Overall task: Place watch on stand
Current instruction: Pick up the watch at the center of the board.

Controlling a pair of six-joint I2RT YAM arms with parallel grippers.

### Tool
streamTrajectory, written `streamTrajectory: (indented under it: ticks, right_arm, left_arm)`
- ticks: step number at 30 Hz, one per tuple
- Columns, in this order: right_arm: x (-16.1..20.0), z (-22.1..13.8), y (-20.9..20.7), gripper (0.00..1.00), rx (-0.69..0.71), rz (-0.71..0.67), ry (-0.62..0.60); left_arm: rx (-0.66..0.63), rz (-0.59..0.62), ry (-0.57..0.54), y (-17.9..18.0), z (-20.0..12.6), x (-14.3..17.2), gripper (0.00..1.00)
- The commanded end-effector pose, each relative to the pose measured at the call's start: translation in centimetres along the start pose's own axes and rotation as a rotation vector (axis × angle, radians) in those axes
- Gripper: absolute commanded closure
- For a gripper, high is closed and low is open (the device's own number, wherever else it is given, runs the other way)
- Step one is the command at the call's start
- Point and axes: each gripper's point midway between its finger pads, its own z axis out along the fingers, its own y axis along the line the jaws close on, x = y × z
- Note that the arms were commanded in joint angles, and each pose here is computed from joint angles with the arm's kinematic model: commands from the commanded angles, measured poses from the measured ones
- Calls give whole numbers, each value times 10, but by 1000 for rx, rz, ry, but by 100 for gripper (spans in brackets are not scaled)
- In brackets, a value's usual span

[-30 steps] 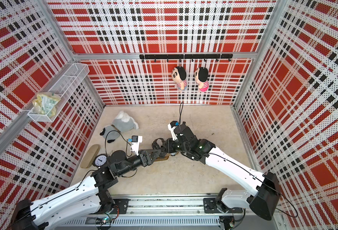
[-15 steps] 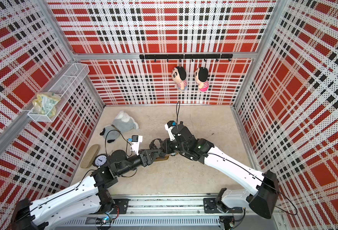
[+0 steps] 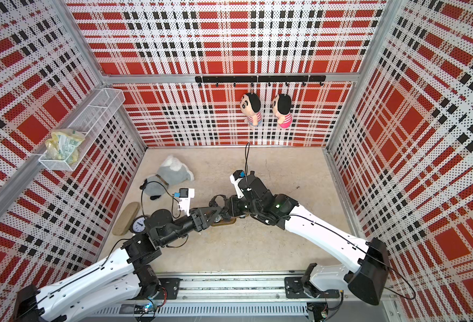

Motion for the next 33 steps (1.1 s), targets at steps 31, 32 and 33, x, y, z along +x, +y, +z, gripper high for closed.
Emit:
streamTrajectory:
  ticks: [31,32,33]
  right_arm:
    - [21,-39,-104,31,468,-10,-16]
    - [24,-37,-104,31,462,-7,-10]
    - [27,-35,-105,31,460,-2,-2]
  left_arm:
    - [-688,-62,-100,109,-85,-15,64]
    - [-722,-63,-106,115,-90,-15,65]
    - [-755,-64,-108,120,-93,-14,65]
